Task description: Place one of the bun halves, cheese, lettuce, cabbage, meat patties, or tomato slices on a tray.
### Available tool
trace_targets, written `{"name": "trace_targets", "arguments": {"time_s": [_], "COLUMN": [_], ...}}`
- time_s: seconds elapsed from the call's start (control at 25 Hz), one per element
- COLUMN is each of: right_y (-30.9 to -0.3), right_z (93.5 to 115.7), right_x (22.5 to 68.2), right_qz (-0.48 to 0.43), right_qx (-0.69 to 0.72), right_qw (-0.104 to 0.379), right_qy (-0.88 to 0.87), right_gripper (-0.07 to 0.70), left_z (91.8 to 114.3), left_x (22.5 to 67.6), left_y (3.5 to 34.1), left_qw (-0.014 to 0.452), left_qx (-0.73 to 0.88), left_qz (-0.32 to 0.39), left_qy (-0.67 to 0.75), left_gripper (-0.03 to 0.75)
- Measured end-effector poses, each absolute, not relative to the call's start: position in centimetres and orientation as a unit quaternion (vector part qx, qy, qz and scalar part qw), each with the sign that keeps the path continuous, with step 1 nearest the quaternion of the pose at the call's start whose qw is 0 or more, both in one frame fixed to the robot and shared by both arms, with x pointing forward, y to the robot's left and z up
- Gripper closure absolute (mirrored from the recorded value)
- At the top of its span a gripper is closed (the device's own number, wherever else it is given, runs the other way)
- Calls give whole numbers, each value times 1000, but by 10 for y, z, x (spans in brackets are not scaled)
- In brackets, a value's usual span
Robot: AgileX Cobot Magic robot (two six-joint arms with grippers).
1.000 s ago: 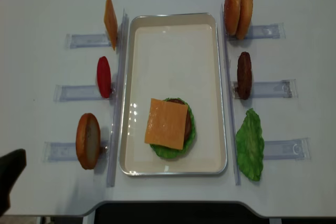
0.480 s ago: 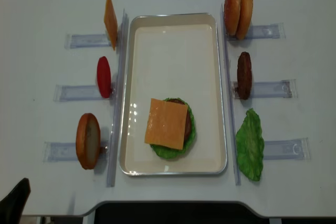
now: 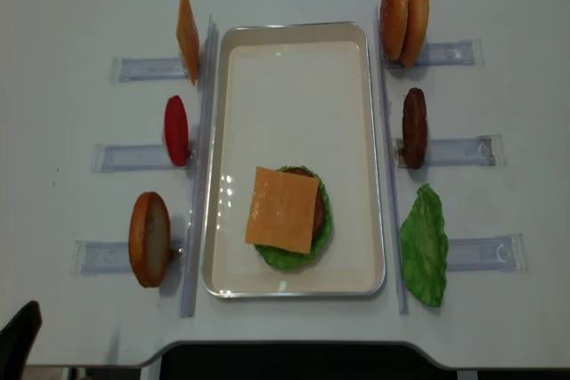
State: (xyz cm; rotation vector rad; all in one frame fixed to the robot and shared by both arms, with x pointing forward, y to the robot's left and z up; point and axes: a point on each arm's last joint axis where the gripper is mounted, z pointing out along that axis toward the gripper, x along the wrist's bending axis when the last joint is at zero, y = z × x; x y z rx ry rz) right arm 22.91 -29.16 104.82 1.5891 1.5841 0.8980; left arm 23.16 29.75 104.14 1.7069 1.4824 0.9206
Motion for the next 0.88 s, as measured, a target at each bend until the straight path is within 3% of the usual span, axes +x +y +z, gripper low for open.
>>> {"name": "trace_targets", "arguments": {"time_s": [0.24, 0.4, 0.48, 0.88], "right_y": [-292, -292, -292, -292], "right_z": [1048, 1048, 1048, 1048], "right_x": [229, 229, 229, 229], "right_qz": [347, 347, 347, 347], "right_qx": [615, 615, 615, 615], "right_qw": [354, 354, 354, 354], "right_qy": [613, 613, 613, 613], "right_gripper": [160, 163, 163, 165], "left_z": [1042, 1042, 1042, 1042], "left_x": [232, 232, 232, 232], "left_y": [299, 299, 299, 299], "left_qw": [342, 351, 355, 357], "left_qx": [654, 642, 635, 632], "left_qz": [358, 350, 346, 344], "left_qy": [571, 586, 593, 595], "left_gripper": [165, 50, 34, 24]}}
